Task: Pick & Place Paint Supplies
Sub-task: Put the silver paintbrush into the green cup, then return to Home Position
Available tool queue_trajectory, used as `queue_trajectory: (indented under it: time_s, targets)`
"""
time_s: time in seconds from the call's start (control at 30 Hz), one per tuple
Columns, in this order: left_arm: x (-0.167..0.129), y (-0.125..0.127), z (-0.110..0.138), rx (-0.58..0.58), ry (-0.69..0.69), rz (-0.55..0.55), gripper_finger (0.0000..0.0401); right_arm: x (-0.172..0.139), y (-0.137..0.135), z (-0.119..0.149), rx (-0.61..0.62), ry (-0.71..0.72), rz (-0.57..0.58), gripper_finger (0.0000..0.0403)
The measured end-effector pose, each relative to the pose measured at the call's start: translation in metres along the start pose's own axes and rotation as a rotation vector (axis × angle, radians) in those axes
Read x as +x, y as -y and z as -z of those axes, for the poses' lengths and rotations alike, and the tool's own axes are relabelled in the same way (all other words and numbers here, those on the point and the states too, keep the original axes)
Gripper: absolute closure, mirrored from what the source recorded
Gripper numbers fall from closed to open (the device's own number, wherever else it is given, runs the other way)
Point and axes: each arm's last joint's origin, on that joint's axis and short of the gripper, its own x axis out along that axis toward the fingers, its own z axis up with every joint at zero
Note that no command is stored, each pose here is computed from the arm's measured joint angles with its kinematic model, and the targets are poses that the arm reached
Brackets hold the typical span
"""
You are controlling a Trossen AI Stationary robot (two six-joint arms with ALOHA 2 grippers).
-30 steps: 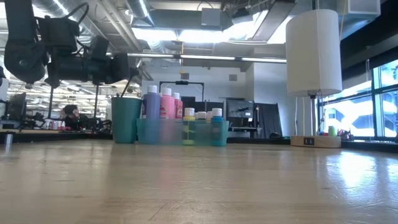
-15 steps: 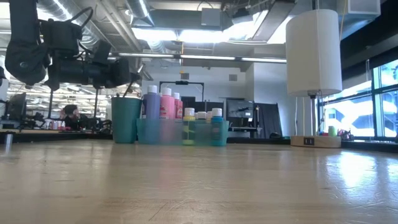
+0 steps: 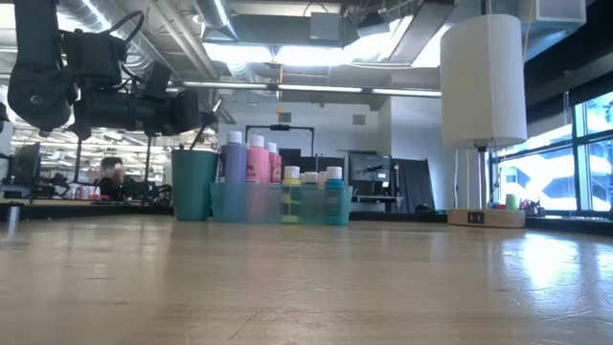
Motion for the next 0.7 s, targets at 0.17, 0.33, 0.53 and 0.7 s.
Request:
queue_trajectory:
  time_s: [0.17,0.33,0.53,0.7]
  targets:
    - [0.000,0.000,0.004,0.013,-0.022,-0.002,0.0384,0.000,0.000,0.000,0.001,0.000,0.000,0.0258]
    - [0.001,0.000,0.010,0.023,-0.056,-0.001,0.0370,0.000,0.000,0.000,0.001,0.000,0.001,0.0258]
    - [0.001,0.000,0.011,0.033,-0.064,-0.004,0.0348,0.002,0.001,-0.001,0.002,0.001,0.004,0.0258]
    - [0.001,-0.001,0.011,0.026,-0.065,-0.046,0.0332,0.002,0.001,-0.001,0.003,0.002,0.006,0.0258]
